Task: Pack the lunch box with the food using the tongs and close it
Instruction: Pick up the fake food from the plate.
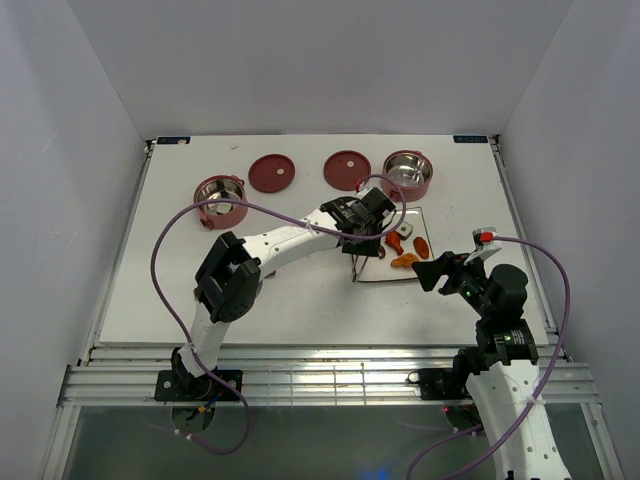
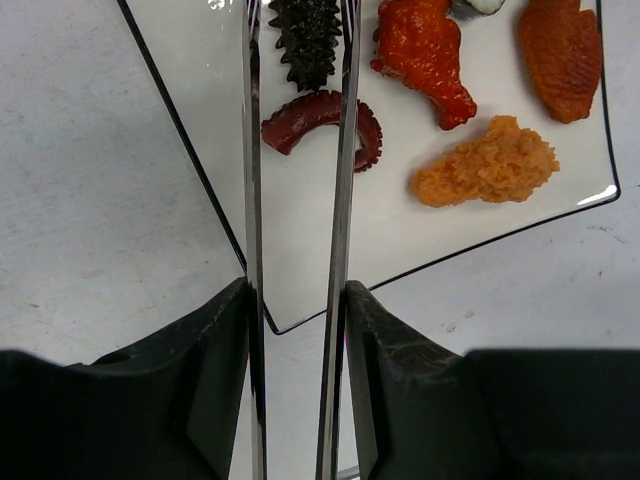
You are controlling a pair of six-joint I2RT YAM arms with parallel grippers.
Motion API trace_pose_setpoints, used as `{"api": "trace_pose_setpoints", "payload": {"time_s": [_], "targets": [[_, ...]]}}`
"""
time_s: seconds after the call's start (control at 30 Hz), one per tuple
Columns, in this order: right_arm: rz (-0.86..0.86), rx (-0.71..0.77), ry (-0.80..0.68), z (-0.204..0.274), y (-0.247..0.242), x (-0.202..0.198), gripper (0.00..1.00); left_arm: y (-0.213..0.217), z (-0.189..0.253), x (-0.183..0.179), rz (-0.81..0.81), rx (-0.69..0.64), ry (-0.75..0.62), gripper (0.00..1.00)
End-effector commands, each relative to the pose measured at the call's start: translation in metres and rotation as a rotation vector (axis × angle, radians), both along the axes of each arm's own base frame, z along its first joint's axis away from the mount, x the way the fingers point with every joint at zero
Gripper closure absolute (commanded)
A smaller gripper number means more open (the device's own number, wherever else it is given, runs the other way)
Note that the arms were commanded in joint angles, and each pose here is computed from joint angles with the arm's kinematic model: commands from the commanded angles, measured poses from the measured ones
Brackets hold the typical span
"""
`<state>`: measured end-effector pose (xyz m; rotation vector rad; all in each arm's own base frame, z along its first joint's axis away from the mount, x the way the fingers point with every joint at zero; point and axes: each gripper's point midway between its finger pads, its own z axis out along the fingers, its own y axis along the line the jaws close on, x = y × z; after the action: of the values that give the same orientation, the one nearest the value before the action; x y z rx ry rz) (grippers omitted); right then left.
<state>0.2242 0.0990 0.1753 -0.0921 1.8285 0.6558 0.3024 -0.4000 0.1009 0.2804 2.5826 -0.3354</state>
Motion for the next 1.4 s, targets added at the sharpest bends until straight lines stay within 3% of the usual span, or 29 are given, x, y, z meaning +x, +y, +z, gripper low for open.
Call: {"api": "trace_pose_setpoints", "payload": {"time_s": [0.0,0.27,1.37], "targets": [[0.006,-0.002,-0.054,0.018,0.000,0.001,0.23,-0.002,0.014,0.008,0.011,-0.010,-0.040,0.49],[0.005,-0.003,-0.053,0.018,0.000,0.001,0.23,-0.001,0.011,0.008,0.008,0.002,-0.038,0.45],[-0.002,0.001,-0.058,0.018,-0.001,0.000,0.23,-0.009,0.030,-0.005,-0.015,-0.070,-0.001,0.44]]}}
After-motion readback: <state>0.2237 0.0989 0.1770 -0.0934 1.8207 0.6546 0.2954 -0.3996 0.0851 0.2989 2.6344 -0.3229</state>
